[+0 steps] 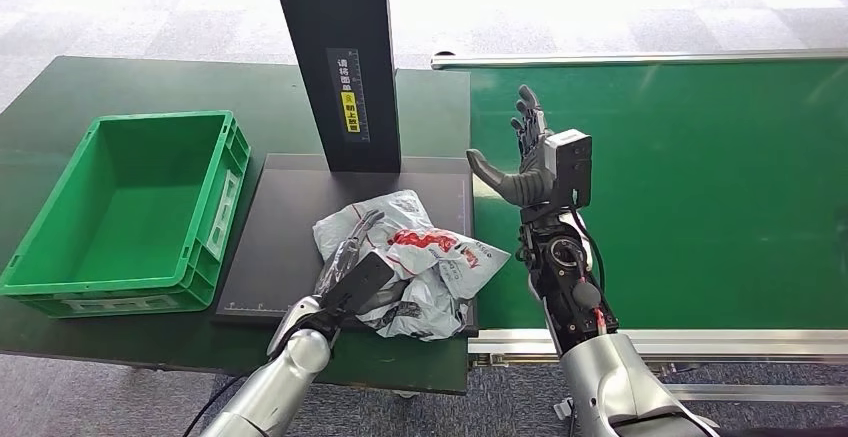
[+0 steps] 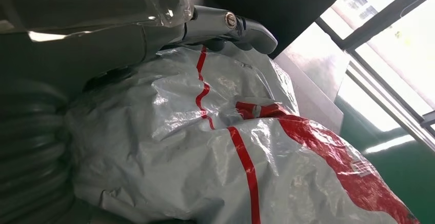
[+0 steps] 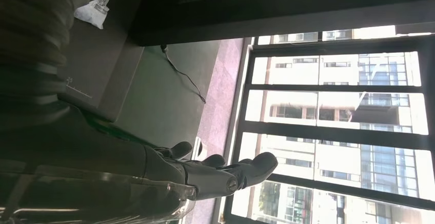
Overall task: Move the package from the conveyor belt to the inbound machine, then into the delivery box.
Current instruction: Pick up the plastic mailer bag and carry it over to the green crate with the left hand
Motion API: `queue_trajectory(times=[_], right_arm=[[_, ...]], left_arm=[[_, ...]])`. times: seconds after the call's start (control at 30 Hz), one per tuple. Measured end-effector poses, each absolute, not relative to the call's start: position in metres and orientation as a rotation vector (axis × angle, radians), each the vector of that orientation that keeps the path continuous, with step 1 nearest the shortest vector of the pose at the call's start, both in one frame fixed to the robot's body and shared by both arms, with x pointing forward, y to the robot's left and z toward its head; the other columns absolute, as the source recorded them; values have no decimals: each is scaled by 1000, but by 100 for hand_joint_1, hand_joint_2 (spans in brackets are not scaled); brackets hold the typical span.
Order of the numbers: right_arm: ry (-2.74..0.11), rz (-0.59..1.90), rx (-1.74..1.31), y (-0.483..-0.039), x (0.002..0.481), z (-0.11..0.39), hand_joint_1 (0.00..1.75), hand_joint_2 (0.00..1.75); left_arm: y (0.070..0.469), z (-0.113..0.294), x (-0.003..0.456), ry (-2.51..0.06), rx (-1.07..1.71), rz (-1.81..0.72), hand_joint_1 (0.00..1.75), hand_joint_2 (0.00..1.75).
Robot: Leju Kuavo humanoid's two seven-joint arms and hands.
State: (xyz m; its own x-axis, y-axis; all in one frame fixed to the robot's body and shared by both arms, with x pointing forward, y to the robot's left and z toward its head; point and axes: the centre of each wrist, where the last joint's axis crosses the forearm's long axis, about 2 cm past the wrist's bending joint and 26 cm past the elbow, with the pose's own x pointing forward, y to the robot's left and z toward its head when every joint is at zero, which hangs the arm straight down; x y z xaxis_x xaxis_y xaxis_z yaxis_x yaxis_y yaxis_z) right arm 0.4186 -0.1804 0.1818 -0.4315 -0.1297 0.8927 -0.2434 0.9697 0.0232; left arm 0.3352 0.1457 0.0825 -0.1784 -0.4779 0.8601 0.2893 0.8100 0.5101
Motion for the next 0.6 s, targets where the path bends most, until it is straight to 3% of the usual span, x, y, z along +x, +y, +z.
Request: queue_trajectory(times=[0.37, 0.5, 0.6], right_arm=[[-2022, 132, 260, -181, 418, 181, 0, 175], [-2027, 156, 242, -180, 418, 181, 0, 175], [-2029, 183, 234, -180, 418, 181, 0, 175]], left_arm=[[146, 83, 336, -1607, 155, -695, 1, 175], [145, 83, 337, -1599, 169, -724, 172, 175], [145, 82, 337, -1612, 180, -734, 175, 175]])
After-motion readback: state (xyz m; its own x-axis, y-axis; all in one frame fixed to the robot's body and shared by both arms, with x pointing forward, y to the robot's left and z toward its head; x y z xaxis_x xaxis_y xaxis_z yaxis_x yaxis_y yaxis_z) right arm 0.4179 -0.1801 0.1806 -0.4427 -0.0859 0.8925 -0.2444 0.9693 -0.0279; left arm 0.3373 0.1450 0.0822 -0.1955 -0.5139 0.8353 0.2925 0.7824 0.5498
